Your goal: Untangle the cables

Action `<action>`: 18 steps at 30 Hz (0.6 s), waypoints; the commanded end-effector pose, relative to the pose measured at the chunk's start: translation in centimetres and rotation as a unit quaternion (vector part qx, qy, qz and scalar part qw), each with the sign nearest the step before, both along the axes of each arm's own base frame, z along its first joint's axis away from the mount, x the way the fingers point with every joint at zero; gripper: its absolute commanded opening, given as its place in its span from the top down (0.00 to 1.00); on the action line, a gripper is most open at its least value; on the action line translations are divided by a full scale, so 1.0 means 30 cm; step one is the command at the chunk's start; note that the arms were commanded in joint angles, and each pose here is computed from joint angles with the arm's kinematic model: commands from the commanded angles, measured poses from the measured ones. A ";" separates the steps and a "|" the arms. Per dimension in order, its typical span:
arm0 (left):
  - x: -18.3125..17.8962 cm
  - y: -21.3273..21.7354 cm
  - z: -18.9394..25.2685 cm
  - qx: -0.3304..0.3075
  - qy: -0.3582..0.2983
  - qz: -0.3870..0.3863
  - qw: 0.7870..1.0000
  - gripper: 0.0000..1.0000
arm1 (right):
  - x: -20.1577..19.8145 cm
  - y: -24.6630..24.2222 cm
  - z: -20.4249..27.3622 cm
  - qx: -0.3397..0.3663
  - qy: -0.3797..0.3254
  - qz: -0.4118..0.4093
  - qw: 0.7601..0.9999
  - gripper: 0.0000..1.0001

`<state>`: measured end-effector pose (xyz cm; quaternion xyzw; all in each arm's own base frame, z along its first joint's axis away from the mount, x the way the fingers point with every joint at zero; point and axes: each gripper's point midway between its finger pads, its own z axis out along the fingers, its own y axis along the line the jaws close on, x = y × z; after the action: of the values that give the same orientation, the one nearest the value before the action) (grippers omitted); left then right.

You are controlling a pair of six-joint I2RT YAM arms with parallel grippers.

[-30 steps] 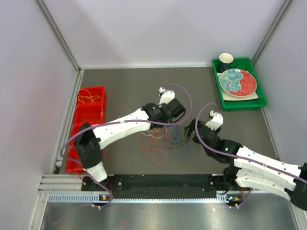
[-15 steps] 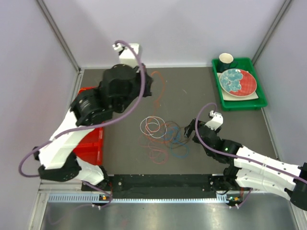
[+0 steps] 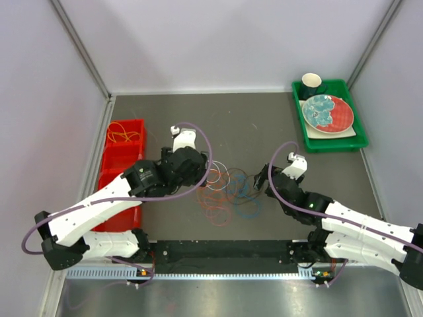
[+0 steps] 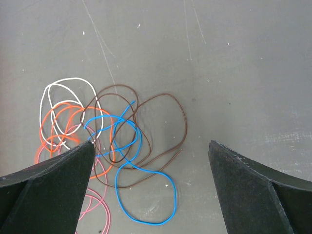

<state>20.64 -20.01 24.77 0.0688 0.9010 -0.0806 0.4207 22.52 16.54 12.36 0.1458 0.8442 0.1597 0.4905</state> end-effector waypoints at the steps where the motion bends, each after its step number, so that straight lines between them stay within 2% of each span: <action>1: -0.009 -0.006 0.001 -0.056 -0.007 0.021 0.998 0.11 | 0.023 0.027 0.059 0.019 -0.017 0.001 1.000 0.01; 3: 0.004 -0.036 -0.025 -0.060 -0.007 0.016 0.998 0.12 | 0.023 0.024 0.057 0.016 -0.016 0.000 1.000 0.01; 10: 0.086 -0.135 -0.207 -0.005 0.013 0.017 1.000 0.13 | 0.018 0.019 0.057 0.019 -0.017 0.000 1.000 0.01; 13: 0.126 -0.127 -0.282 0.039 0.025 0.049 0.998 0.14 | 0.018 0.019 0.055 0.018 -0.016 0.001 1.000 0.01; 18: 0.163 -0.114 -0.431 0.070 0.060 0.054 0.994 0.18 | 0.016 0.018 0.058 0.020 -0.017 0.001 1.000 0.01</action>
<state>23.92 -23.38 13.15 0.0633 0.9319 0.0038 0.3571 22.50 16.58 12.19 0.1442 0.8460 0.1579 0.4884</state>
